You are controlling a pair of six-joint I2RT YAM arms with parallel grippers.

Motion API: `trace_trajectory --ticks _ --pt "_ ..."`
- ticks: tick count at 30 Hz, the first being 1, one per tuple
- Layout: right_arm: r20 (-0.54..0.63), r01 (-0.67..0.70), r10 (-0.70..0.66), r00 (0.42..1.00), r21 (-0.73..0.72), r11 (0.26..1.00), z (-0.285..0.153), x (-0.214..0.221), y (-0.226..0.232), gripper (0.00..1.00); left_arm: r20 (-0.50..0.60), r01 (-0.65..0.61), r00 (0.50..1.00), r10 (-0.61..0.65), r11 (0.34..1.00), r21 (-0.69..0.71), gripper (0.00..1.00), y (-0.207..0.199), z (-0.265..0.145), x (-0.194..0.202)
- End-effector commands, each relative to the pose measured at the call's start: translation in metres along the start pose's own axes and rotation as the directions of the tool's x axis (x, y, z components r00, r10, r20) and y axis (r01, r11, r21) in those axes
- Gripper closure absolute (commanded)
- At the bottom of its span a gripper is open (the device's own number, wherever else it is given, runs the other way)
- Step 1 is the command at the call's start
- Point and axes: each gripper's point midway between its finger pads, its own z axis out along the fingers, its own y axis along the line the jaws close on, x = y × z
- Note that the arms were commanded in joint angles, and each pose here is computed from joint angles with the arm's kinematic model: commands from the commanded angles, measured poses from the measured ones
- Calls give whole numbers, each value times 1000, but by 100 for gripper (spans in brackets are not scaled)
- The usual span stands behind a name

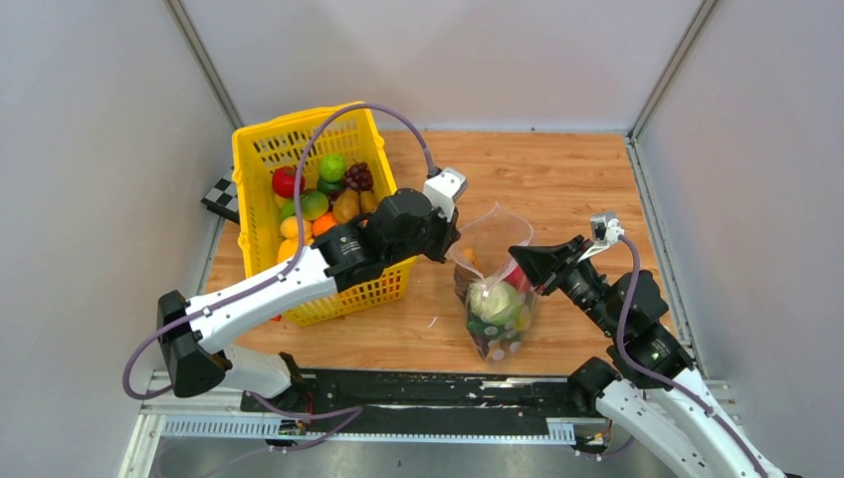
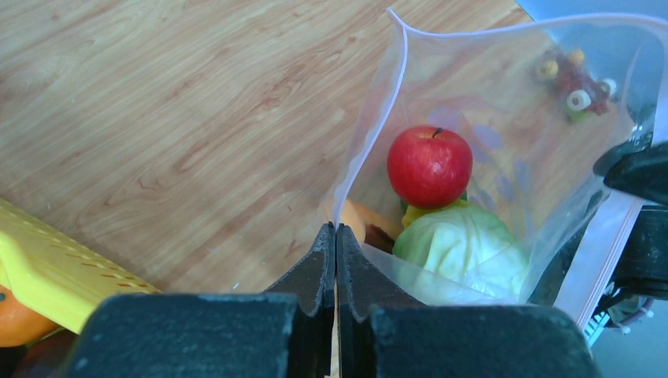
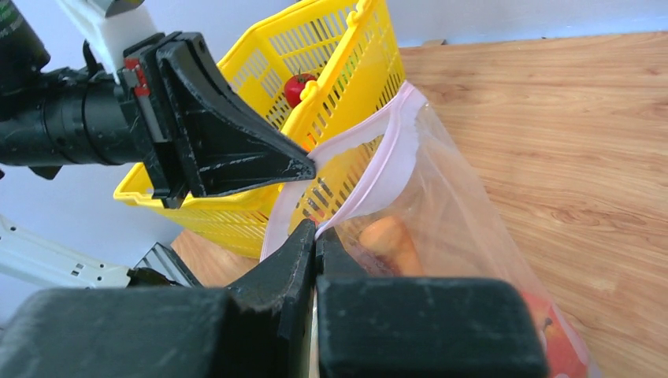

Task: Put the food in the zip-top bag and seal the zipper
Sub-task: Adjust the zipper food storage bag at the center of the board.

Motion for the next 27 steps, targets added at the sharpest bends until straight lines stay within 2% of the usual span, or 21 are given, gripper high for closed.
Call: trace_trajectory --ticks 1,8,9,10,11,15,17,18,23,27 --pt "48 -14 12 999 36 999 0 -20 1 100 83 25 996 -27 999 31 100 -3 -14 -17" --pt "52 -26 26 998 7 1000 4 -21 6 100 91 28 995 -31 999 35 100 0 -24 -11" --pt "50 -27 27 998 11 1000 5 -20 5 100 92 24 995 -27 999 34 96 1 -26 -10" --pt "49 -30 29 998 15 999 6 -19 4 100 96 21 995 -24 999 27 89 2 -28 -11" --pt "48 -34 33 998 21 999 7 -19 3 100 99 17 995 -19 1000 22 76 4 -30 -10" --pt "39 -41 40 998 22 999 10 -14 1 100 117 1 993 0 1000 -2 34 12 -40 -11" --pt "38 -40 40 998 15 999 11 -12 1 100 126 -9 992 13 999 -30 18 18 -47 -12" --pt "38 -43 42 998 14 999 11 -12 2 100 129 -12 991 18 999 -42 14 21 -50 -12" --pt "30 -35 35 999 2 999 14 -10 3 100 159 -18 987 35 994 -105 5 37 -69 -13" --pt "24 -30 31 999 -57 998 17 -12 15 100 183 -13 982 49 981 -195 1 58 -90 -12"
